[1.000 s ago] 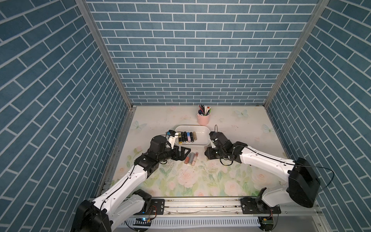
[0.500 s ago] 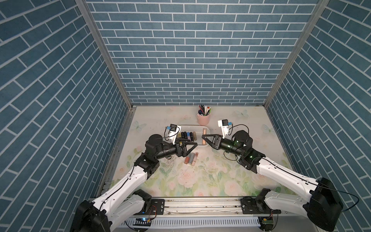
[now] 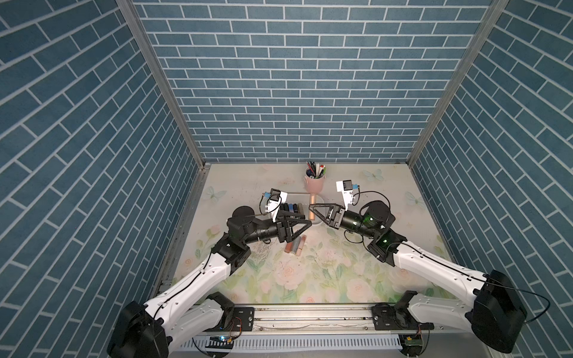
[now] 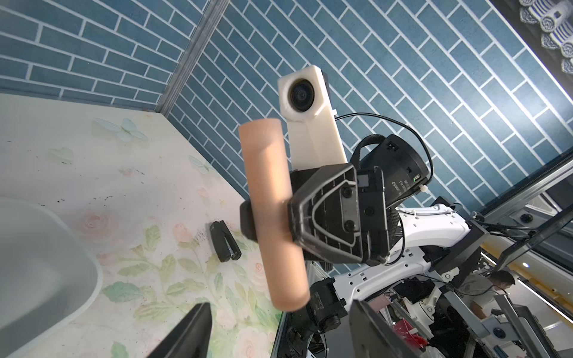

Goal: Put the lipstick into the storage box
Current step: Place the lipstick in the storage box.

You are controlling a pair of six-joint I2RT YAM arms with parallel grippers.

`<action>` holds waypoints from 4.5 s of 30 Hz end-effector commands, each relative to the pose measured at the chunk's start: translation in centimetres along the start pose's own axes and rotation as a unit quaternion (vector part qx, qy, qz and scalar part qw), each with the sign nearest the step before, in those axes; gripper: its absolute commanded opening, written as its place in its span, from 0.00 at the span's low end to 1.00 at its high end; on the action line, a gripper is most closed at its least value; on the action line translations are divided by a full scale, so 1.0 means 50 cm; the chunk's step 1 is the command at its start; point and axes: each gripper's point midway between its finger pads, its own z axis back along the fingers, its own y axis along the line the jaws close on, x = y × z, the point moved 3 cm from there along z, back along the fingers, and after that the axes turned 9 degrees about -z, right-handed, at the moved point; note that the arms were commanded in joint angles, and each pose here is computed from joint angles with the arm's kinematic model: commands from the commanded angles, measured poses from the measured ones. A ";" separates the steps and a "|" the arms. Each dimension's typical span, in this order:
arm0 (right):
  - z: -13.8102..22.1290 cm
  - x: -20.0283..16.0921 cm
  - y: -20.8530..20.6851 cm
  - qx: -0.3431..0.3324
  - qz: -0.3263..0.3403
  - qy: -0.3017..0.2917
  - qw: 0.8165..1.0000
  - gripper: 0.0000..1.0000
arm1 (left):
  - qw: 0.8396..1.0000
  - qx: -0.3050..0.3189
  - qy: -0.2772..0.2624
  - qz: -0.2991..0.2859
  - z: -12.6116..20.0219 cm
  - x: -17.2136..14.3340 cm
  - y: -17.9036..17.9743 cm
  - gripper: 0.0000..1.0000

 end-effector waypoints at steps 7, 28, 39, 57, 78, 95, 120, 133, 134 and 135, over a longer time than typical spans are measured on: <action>-0.015 -0.017 0.041 0.045 0.007 0.031 0.998 0.16 | 0.999 -0.031 -0.005 -0.024 -0.015 0.029 -0.026 0.63; -0.019 -0.026 0.035 0.044 0.004 0.038 0.998 0.17 | 0.999 -0.035 0.013 -0.024 -0.017 0.013 -0.024 0.18; -0.011 -0.017 0.043 0.028 0.028 0.031 0.999 0.64 | 1.000 0.006 0.028 -0.011 -0.028 0.008 0.008 0.09; 0.149 0.072 -0.112 -0.372 0.098 -0.061 0.921 0.71 | 0.936 0.322 0.122 0.071 -0.084 -0.069 0.291 0.09; 0.163 0.049 -0.174 -0.401 0.109 -0.020 0.909 0.71 | 0.879 0.409 0.227 0.092 -0.180 -0.185 0.474 0.07; 0.175 0.051 -0.188 -0.397 0.103 -0.018 0.912 0.71 | 0.862 0.431 0.243 0.113 -0.169 -0.224 0.519 0.13; 0.178 0.056 -0.179 -0.394 0.096 -0.025 0.914 0.71 | 0.867 0.426 0.232 0.113 -0.155 -0.204 0.522 0.38; 0.139 0.017 -0.214 -0.370 0.052 0.025 0.927 0.71 | 0.914 0.374 0.156 0.037 -0.131 -0.035 0.380 0.43; 0.134 0.009 -0.221 -0.370 0.048 0.032 0.927 0.71 | 0.914 0.373 0.156 0.028 -0.120 -0.025 0.364 0.44; 0.125 -0.003 -0.226 -0.371 0.045 0.041 0.927 0.71 | 0.914 0.374 0.158 0.019 -0.106 -0.020 0.349 0.44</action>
